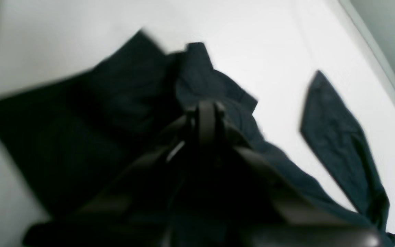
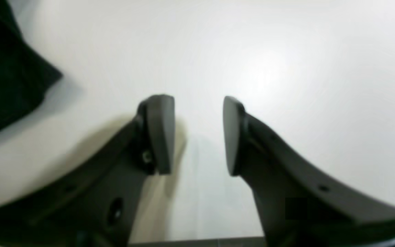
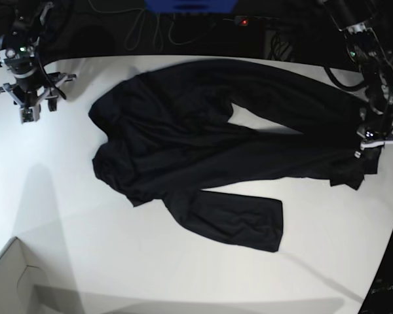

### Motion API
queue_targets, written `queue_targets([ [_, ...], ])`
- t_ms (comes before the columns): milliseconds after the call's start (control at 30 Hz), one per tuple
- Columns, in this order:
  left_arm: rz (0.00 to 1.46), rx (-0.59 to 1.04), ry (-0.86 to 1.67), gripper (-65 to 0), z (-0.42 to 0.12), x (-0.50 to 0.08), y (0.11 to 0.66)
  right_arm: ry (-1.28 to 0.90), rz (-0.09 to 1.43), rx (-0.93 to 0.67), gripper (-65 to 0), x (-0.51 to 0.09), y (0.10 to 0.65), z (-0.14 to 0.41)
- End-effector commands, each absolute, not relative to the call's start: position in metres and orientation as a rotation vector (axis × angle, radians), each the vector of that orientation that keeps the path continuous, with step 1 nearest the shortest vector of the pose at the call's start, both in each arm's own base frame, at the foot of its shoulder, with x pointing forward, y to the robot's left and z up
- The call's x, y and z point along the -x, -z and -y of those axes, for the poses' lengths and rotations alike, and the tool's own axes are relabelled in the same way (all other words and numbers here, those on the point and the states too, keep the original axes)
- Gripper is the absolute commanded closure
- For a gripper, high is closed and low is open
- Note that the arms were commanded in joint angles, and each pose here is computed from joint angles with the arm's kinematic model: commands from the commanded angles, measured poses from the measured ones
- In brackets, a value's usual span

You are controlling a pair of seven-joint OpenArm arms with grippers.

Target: Layout the t-shirt on the table in an organized manner, then fold the t-shirt properly

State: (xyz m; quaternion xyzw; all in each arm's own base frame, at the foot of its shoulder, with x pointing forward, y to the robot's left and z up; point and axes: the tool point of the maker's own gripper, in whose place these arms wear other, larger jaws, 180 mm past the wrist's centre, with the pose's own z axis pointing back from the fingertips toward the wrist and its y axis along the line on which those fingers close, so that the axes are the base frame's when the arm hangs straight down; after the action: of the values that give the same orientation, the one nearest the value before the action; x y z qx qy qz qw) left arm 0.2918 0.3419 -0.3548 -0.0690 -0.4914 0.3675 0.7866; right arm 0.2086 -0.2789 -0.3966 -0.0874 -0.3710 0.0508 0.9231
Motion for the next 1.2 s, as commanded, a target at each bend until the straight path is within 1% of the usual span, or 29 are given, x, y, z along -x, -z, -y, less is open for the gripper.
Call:
queue_targets([
  [0,1.115,0.146,-0.792,-0.1,-0.351,-0.296,0.339,-0.112,0.803,0.187,-23.5,-0.215,0.386,0.281],
  [100,1.102,0.129,-0.817,-0.1,-0.358,-0.284,0.345,-0.111,0.814,0.186,-23.4,-0.22,0.384,0.28],
  [333,1.051,0.131,-0.812,-1.5,-0.352,-0.27,0.357,-0.108,0.816,0.185,-23.4,-0.222,0.384,0.28],
  [367,1.035,0.136,-0.81,-3.5,-0.351,-0.269,0.359,-0.108,0.816,0.185,-23.4,-0.222,0.384,0.28],
  [400,1.015,0.145,-0.804,-7.0,-0.348,-0.268,0.36,-0.107,0.814,0.184,-23.4,-0.221,0.384,0.28],
  [500,0.994,0.172,-0.789,-20.0,-0.341,-0.269,0.357,-0.108,0.811,0.183,-23.4,-0.22,0.385,0.28],
  [533,1.003,0.184,-0.784,-23.4,-0.339,-0.271,0.353,-0.108,0.811,0.183,-23.3,-0.22,0.385,0.28],
  [600,1.022,0.212,-0.783,-26.1,-0.335,-0.274,0.345,-0.108,0.81,0.183,-23.3,-0.219,0.385,0.28],
  [767,1.087,0.259,-0.775,-26.5,-0.329,-0.282,0.323,-0.108,0.81,0.183,-23.3,-0.219,0.385,0.28],
  [867,1.144,0.281,-0.773,-26.5,-0.33,-0.305,0.305,-0.107,0.81,0.182,-23.3,-0.219,0.386,0.279],
  [1033,1.117,0.226,-0.745,-26.5,-0.33,-0.342,0.314,-0.106,0.808,0.181,-23.3,-0.219,0.386,0.279],
  [1167,1.051,0.13,-0.68,-26.5,-0.317,-0.363,0.329,-0.106,0.808,0.181,-23.3,-0.219,0.386,0.279],
])
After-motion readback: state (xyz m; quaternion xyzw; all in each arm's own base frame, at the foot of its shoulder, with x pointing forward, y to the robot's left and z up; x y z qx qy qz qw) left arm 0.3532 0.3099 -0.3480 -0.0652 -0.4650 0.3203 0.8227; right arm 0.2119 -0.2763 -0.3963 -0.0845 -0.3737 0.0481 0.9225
